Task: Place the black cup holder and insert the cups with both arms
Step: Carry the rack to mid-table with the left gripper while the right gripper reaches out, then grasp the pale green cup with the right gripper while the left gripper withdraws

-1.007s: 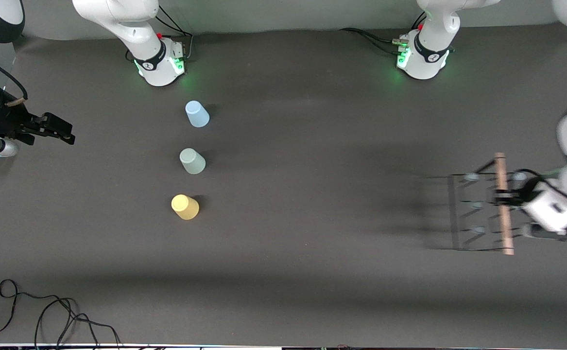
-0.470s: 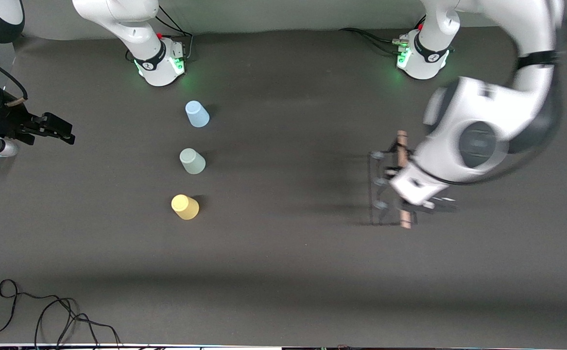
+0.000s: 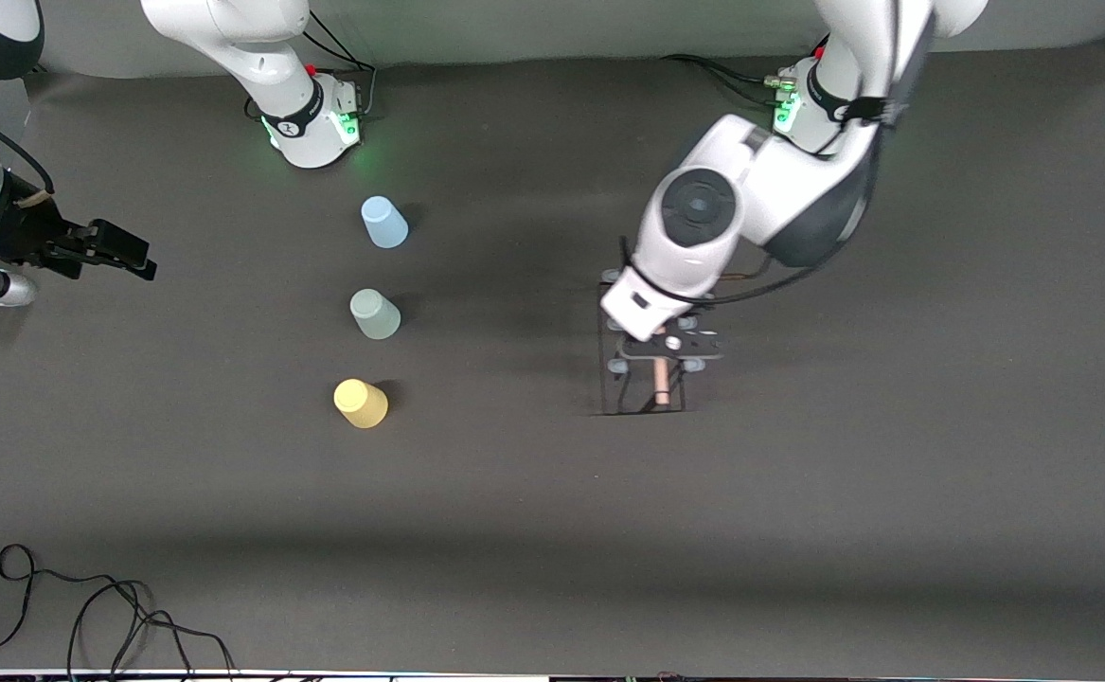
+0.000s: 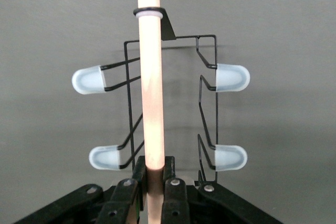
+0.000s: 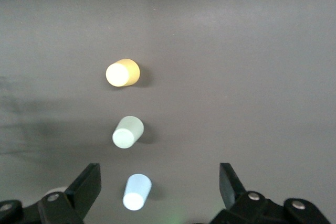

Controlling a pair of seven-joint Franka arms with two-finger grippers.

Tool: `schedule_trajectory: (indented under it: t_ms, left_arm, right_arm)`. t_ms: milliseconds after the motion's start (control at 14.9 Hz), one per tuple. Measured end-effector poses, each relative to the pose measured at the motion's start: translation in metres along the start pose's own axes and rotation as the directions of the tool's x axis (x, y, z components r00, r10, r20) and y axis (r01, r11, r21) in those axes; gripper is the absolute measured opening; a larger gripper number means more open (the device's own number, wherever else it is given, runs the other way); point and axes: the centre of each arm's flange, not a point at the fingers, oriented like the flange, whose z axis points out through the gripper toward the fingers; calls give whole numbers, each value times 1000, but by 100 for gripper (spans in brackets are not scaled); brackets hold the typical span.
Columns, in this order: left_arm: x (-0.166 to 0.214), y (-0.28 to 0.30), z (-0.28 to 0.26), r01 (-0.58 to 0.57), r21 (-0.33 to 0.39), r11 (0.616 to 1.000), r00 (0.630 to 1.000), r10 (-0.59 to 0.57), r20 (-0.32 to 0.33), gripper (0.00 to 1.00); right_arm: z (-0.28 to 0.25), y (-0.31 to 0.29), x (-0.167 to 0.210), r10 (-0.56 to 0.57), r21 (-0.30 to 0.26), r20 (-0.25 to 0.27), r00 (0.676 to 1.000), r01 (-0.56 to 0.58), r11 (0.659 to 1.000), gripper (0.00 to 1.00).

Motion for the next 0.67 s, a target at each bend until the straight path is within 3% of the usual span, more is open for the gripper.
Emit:
schedule_trajectory:
  t_ms: [336,671]
  left_arm:
    - [-12,25,18,23,9,1000,1000,-23,-13,15]
    - [-12,40,37,7,-11,1000,999,-8,-39,15]
  right_arm:
    - [21,-68,-8,68,12,-17,998,-67,998,100]
    - [94,-112,-16,130,20,-40,991,-129,991,100]
